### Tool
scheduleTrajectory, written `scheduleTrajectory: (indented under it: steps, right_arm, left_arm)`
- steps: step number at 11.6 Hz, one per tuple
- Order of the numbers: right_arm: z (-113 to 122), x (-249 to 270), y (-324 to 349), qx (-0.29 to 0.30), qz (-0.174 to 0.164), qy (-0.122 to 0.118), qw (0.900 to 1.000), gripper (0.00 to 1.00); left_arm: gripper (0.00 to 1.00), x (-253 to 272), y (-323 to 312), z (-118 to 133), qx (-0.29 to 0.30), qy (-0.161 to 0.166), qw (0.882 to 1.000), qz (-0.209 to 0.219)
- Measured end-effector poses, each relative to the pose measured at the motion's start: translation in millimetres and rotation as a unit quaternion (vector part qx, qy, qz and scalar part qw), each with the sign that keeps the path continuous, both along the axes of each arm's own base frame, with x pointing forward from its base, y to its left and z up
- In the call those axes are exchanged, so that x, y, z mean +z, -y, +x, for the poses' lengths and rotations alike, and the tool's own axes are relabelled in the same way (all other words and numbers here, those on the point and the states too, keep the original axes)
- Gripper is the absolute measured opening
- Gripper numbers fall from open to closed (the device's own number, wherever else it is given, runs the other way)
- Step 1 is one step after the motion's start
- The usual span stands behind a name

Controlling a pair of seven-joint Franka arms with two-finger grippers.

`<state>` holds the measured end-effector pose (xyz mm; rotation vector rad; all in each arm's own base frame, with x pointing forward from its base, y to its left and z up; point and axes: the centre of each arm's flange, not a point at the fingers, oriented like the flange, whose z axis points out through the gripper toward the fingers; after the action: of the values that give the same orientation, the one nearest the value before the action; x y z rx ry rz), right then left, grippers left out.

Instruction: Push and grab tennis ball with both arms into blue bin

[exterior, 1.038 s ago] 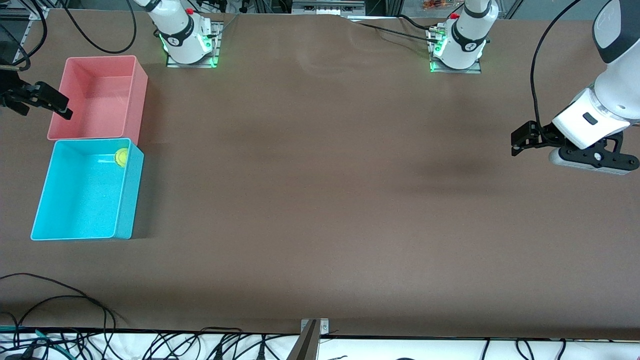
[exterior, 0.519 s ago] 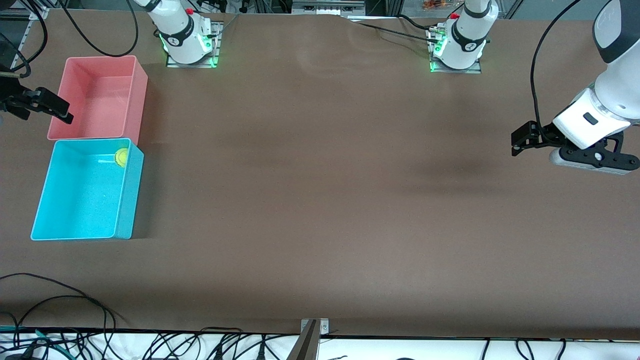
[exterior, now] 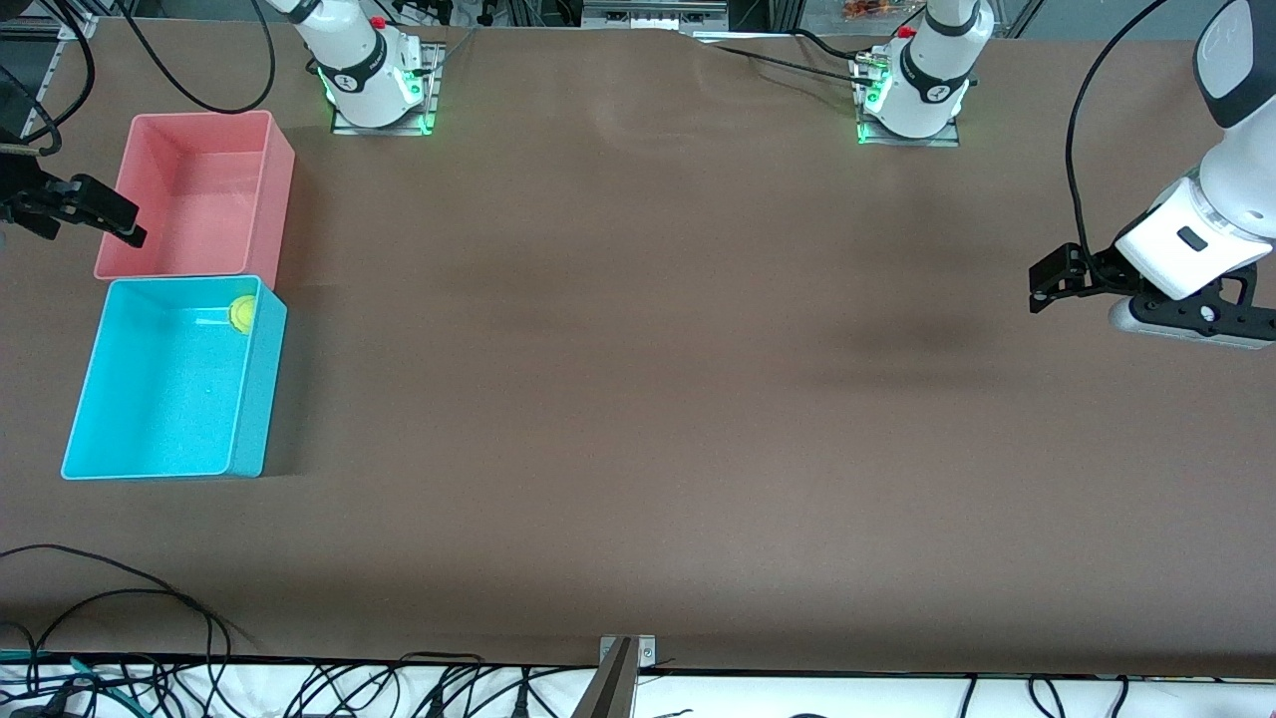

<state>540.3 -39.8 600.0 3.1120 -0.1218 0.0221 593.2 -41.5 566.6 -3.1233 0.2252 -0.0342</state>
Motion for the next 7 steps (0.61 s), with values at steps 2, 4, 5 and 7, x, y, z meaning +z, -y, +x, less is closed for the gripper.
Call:
scheduleTrajectory:
  steps: [2, 4, 5, 7]
  right_arm:
    - [0.1, 0.3, -0.3, -0.001, 0.005, 0.001, 1.000, 1.00]
    - [0.2, 1.0, -0.6, -0.002, 0.009, 0.002, 1.000, 1.00]
    - [0.2, 1.1, -0.7, -0.002, 0.009, 0.002, 1.000, 1.00]
    - [0.3, 0.9, -0.7, -0.002, 0.009, 0.001, 1.000, 1.00]
  left_arm:
    - [1.00, 0.0, 1.3, -0.1, -0.001, 0.000, 1.000, 0.000]
    - [1.00, 0.0, 1.5, -0.1, -0.001, 0.000, 1.000, 0.000]
    - [1.00, 0.0, 1.7, -0.2, -0.001, 0.000, 1.000, 0.000]
    - [1.00, 0.0, 3.0, -0.3, -0.002, 0.000, 1.000, 0.000]
